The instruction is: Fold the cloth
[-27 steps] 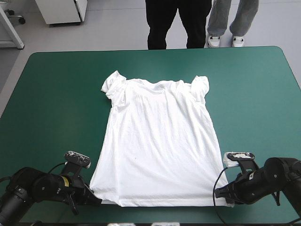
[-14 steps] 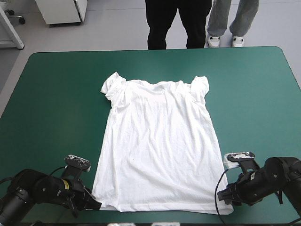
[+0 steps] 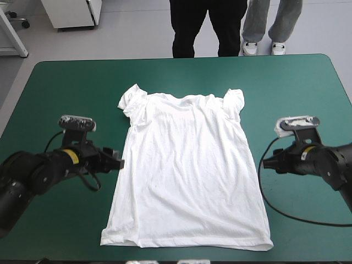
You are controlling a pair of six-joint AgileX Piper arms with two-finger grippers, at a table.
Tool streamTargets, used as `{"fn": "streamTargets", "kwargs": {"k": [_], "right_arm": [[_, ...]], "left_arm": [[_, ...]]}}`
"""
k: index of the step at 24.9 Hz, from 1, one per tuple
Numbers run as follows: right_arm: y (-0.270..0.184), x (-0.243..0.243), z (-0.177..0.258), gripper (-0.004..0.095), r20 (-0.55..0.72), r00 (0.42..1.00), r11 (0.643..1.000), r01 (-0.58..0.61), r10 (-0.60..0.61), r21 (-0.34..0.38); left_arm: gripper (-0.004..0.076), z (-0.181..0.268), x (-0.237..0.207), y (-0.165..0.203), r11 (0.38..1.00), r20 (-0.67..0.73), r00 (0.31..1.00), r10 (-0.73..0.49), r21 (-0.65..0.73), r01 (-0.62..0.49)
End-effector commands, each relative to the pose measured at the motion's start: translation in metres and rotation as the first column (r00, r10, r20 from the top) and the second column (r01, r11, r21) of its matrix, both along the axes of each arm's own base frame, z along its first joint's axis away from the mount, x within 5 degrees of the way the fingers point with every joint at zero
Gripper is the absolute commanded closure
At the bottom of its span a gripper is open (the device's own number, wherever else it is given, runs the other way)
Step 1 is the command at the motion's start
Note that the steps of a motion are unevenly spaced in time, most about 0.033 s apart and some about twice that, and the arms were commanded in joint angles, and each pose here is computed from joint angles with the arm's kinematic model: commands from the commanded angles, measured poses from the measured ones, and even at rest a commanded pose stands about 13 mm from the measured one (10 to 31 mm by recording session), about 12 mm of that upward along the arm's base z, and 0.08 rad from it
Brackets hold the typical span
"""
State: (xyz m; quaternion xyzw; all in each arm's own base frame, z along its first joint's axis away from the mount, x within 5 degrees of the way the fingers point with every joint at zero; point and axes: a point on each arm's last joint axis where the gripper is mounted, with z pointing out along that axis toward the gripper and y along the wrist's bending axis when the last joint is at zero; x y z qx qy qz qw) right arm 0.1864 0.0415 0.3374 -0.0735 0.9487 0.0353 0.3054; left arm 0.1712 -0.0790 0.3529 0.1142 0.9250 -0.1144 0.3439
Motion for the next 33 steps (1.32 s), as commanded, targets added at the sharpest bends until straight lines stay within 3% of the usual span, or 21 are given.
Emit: {"fn": "streamTargets", "kwargs": {"k": [1,5,9,18,26,28,33], "right_arm": [[0.003,0.030,0.029,0.0375,0.124,0.992,1.000,0.016,-0.015,-0.005],[0.008,0.052,0.040,0.0375,0.136,0.991,1.000,-0.002,0.006,-0.025],[0.008,0.056,0.038,0.0376,0.135,0.991,0.999,-0.014,0.020,-0.047],[0.009,0.060,0.039,0.0376,0.164,0.986,0.999,-0.018,0.024,-0.043],[0.015,0.084,0.015,0.0375,0.095,0.995,0.998,-0.029,0.035,-0.060],[0.017,0.093,0.008,0.0375,0.088,0.995,0.998,-0.033,0.038,-0.062],[0.024,0.118,-0.003,0.0375,0.053,0.997,0.997,-0.046,0.050,-0.063]], "left_arm": [[0.0314,0.029,0.052,-0.013,0.997,0.117,0.992,0.047,0.054,-0.054],[0.0314,0.004,0.115,-0.035,0.992,0.020,0.998,0.063,0.106,-0.064],[0.0314,-0.028,0.142,-0.033,0.985,-0.078,0.992,0.102,0.147,-0.090],[0.0314,-0.092,0.176,-0.032,0.980,-0.259,0.960,0.107,0.190,-0.058],[0.0325,-0.119,0.183,-0.035,0.976,-0.336,0.935,0.109,0.213,-0.037],[0.0375,-0.123,0.183,-0.035,0.976,-0.351,0.930,0.109,0.217,-0.033],[0.0638,-0.134,0.184,-0.036,0.975,-0.392,0.914,0.110,0.222,-0.022]]}}
